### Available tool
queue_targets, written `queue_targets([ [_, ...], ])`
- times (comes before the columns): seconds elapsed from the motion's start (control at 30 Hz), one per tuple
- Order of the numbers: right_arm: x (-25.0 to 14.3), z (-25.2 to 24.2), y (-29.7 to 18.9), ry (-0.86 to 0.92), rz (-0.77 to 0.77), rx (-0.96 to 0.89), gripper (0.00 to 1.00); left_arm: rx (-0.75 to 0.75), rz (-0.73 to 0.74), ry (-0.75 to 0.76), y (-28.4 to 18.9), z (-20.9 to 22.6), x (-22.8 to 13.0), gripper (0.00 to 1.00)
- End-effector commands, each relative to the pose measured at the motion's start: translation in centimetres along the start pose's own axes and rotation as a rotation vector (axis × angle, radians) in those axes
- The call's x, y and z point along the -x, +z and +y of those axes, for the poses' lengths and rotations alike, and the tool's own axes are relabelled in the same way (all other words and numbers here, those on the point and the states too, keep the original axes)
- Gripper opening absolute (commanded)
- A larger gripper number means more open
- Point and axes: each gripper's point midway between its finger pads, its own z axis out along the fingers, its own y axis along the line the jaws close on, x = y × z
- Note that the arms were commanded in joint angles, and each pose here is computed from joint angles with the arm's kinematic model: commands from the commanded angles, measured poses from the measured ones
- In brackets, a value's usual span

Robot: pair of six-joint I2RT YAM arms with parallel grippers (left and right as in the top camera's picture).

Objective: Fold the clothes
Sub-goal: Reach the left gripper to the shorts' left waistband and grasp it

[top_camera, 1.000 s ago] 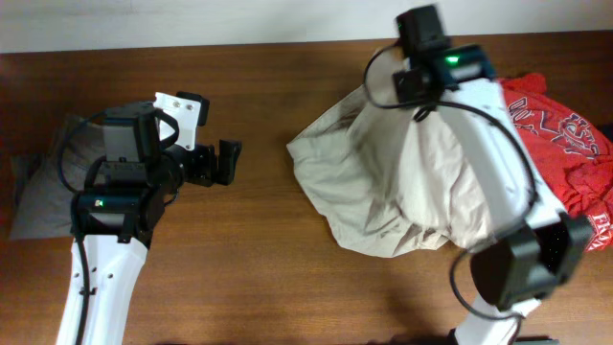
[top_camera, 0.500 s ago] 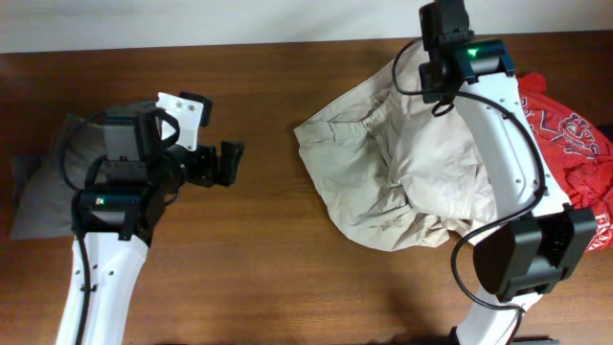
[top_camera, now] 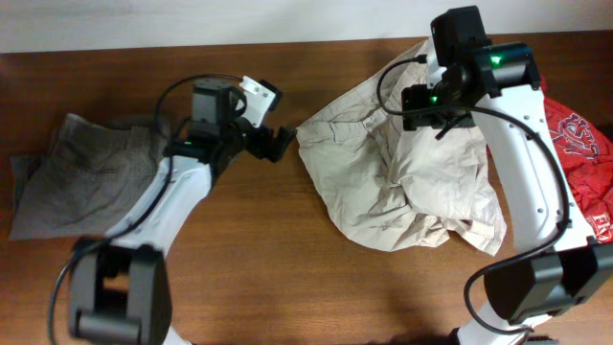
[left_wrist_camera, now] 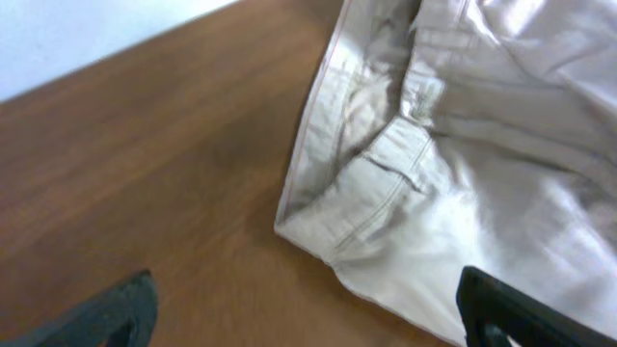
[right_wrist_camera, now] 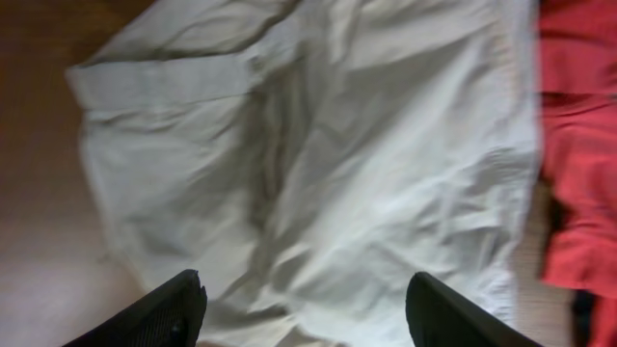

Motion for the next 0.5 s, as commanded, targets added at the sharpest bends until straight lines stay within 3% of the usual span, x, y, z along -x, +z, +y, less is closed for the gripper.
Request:
queue_targets([
  [0.0,-0.9,2.2,-2.4,0.008,-0.008,0.139,0.72,-0.049,-0.006,0.012,4.1,-0.8,-1.3,0.95],
  [0.2,-1.7,2.5,-4.7,0.005,-0.034,0.165,0.72,-0.098,0.085,-0.084,10.1,-2.4,-5.1,0.94],
  [0.4,-2.0,2.4,-6.9,0.001,-0.090,0.171,0.73,-0.096,0.142,-0.222,13.5,-1.9,-6.1,0.94],
  [0.43,-2.0,2.4,-7.2,0.000,-0.098,0.171,0.74,-0.098,0.145,-0.223,13.8,-1.9,-6.1,0.93],
  [0.47,-2.1,2.3,-7.5,0.000,-0.106,0.169,0.75,-0.099,0.147,-0.223,14.0,-1.9,-6.2,0.82],
])
